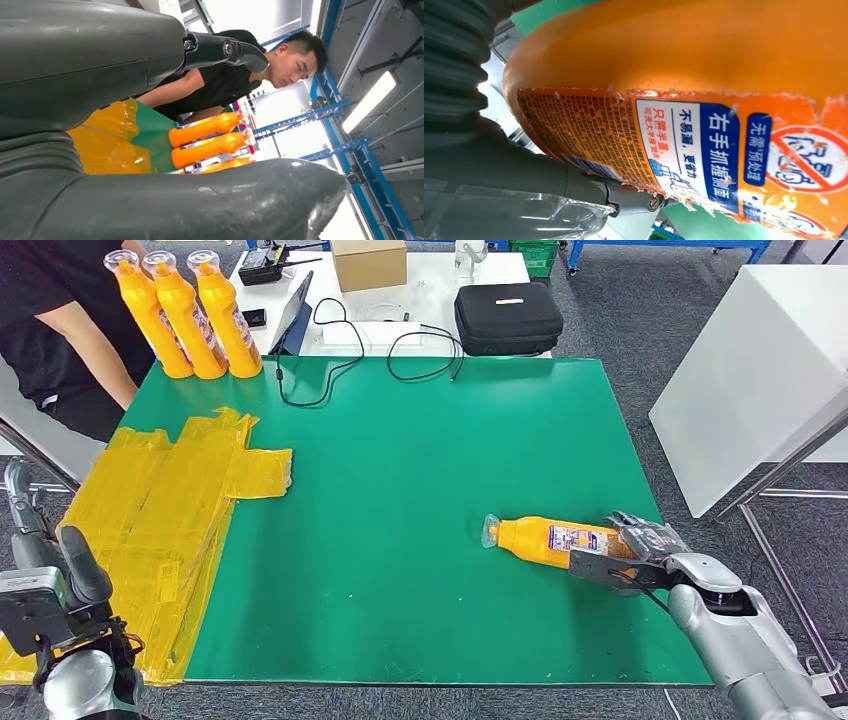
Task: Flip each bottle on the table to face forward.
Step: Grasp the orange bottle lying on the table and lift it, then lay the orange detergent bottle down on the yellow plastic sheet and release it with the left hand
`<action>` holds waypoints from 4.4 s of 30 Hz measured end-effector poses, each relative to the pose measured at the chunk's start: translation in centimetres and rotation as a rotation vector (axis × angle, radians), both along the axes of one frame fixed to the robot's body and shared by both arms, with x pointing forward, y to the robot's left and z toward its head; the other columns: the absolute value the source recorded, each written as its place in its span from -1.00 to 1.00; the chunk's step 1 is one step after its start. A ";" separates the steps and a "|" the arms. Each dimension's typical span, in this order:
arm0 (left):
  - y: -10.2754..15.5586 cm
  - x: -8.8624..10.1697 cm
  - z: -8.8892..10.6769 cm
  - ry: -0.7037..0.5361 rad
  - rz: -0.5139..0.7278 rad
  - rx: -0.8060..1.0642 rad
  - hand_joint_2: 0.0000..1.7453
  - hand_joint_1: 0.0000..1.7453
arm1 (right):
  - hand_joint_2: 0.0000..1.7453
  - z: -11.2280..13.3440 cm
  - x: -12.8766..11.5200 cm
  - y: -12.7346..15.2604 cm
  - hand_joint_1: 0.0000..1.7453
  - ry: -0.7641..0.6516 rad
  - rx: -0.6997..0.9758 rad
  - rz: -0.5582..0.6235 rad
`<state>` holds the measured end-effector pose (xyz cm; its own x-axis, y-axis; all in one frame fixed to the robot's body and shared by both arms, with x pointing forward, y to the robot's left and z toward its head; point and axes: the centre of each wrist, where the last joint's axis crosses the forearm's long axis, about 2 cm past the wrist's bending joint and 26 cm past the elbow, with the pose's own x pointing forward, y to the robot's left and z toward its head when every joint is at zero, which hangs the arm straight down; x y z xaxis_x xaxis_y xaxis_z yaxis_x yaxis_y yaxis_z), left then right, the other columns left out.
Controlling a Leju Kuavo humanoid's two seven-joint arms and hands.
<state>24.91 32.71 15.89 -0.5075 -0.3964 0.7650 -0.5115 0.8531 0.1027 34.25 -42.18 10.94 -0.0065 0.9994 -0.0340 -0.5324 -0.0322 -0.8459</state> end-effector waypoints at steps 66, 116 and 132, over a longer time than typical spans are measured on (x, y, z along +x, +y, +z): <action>-8.1 -4.9 -4.8 0.077 -0.813 -0.754 1.00 -1.00 | 1.00 1.2 -5.6 19.2 1.00 -0.400 1.147 0.180; -15.0 -2.6 -3.3 0.061 -0.901 -0.908 1.00 -1.00 | 1.00 1.5 -7.5 40.1 1.00 0.033 1.291 0.393; -12.8 -4.5 -4.5 0.047 -0.777 -0.891 1.00 1.00 | 1.00 1.2 -9.4 42.7 1.00 0.100 1.217 0.505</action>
<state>20.42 19.92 11.39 -0.3411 0.6887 0.6398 0.1647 0.7139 -0.6806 24.86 0.54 12.11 -0.3351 0.2782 0.9002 -0.7474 0.5032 -0.4337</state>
